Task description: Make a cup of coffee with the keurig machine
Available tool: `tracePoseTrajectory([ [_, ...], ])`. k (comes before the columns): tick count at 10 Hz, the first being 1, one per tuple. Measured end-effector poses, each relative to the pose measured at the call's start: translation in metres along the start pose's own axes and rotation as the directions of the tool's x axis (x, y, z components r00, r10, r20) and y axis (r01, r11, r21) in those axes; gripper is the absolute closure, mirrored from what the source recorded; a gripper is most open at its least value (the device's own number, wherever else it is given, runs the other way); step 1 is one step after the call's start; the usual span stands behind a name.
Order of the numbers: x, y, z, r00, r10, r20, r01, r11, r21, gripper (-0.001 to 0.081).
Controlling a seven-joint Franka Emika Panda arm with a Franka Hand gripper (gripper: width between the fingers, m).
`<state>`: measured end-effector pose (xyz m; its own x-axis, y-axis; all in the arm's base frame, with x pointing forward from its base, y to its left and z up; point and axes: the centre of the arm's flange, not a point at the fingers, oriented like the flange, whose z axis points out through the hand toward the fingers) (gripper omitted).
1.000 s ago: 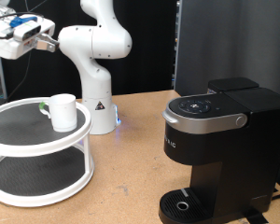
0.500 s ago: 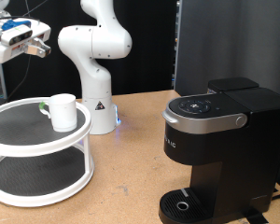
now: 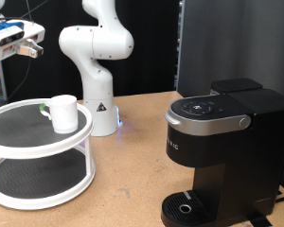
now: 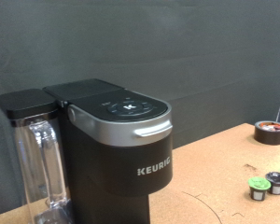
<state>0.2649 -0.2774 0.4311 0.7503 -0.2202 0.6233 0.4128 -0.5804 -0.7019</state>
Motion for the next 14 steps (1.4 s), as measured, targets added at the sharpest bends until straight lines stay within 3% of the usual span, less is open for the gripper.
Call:
tracePoseTrajectory([
  [4,-0.02,-0.004,-0.016,0.999,-0.021,0.037,0.019,0.999,0.043,0.0799],
  [7,-0.027,-0.006,-0.026,1.0,-0.019,0.025,0.018,0.999,0.049,0.0799],
  [14,-0.047,0.013,-0.012,0.999,-0.044,0.019,0.043,0.999,0.022,0.0799],
])
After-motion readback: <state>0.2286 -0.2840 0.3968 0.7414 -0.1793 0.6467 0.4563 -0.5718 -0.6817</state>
